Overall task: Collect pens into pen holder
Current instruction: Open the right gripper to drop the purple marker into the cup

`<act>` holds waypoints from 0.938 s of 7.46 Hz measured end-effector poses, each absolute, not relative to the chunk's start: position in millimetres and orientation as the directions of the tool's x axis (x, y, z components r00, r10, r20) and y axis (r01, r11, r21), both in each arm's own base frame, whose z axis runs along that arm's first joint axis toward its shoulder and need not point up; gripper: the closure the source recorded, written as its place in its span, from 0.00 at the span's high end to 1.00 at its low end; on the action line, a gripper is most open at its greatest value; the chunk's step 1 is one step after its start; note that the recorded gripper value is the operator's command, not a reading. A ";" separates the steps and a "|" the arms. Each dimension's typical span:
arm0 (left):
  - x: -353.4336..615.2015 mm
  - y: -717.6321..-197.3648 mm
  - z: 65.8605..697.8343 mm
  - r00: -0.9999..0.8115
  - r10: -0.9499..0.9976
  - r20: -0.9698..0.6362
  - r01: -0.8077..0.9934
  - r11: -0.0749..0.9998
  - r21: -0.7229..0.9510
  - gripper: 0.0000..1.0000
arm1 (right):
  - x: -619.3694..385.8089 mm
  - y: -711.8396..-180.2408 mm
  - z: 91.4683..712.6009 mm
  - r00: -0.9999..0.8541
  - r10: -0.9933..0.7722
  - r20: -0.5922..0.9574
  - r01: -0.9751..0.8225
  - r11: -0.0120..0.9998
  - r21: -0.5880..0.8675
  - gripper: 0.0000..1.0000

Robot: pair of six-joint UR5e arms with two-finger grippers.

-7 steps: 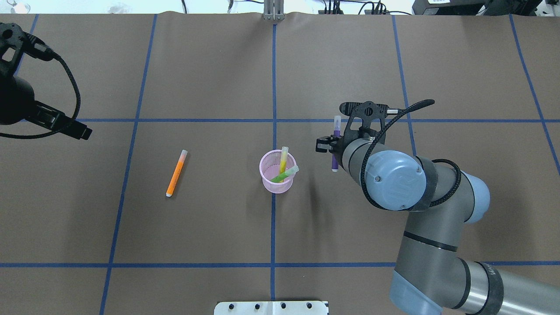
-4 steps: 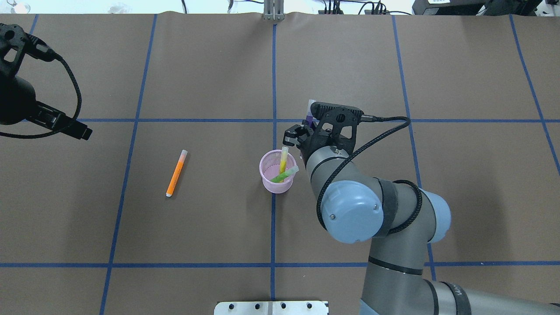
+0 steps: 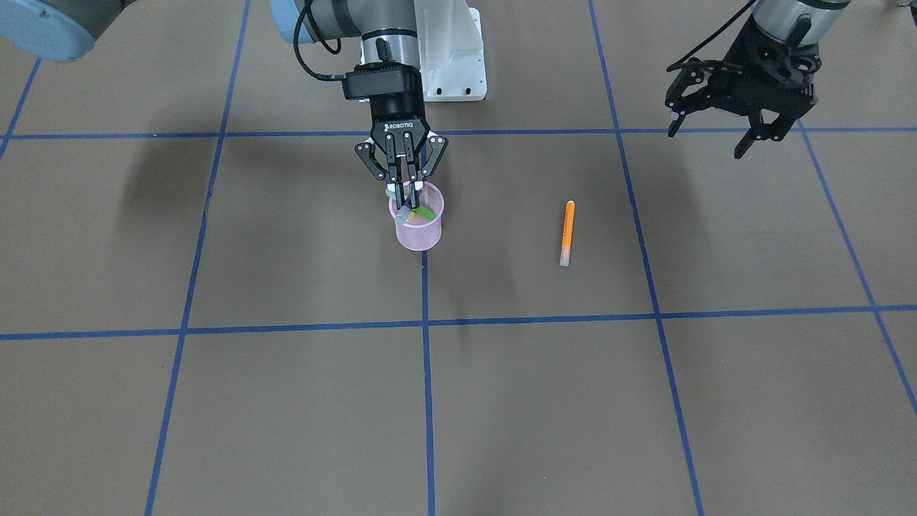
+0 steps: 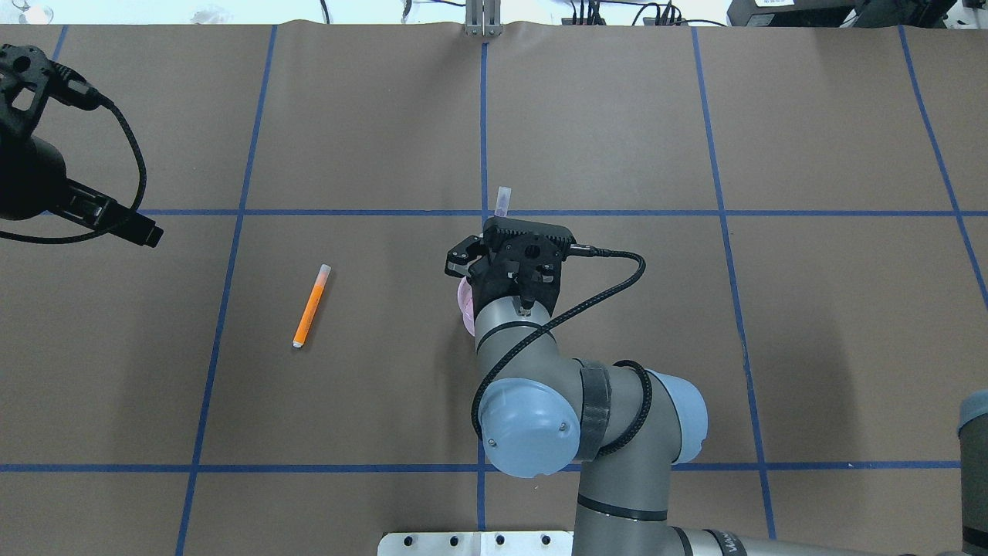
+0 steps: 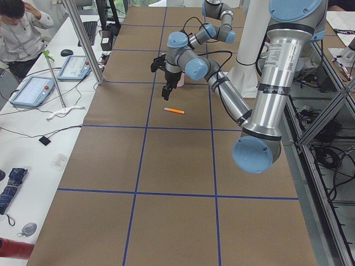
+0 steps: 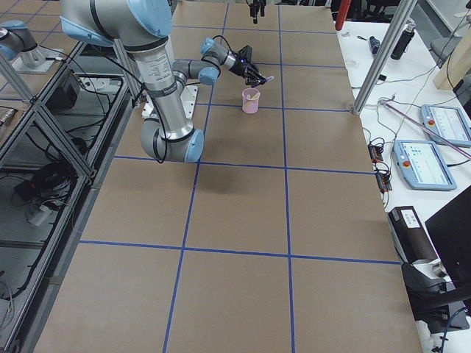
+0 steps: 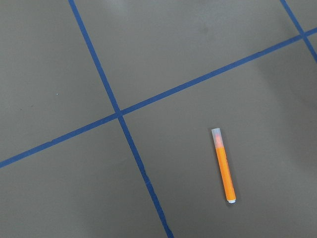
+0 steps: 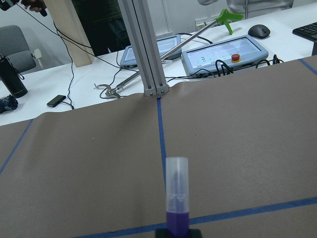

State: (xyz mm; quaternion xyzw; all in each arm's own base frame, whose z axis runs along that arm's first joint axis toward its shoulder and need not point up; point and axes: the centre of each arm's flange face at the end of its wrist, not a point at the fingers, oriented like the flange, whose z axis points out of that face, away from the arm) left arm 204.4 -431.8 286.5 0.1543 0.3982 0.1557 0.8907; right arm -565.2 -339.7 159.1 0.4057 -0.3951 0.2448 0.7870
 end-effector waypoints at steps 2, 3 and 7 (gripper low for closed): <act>205.4 -433.1 288.5 0.636 0.398 -0.662 -0.156 0.905 0.395 1.00 | -582.5 -327.9 164.2 0.592 0.056 0.804 -0.699 0.533 0.477 0.22; 206.2 -434.3 288.9 0.636 0.398 -0.662 -0.157 0.906 0.394 1.00 | -589.2 -319.8 167.0 0.600 0.049 0.798 -0.692 0.531 0.488 0.35; 208.6 -437.2 288.7 0.635 0.398 -0.662 -0.157 0.905 0.394 1.00 | -597.1 -305.9 170.6 0.613 0.033 0.790 -0.681 0.529 0.506 0.99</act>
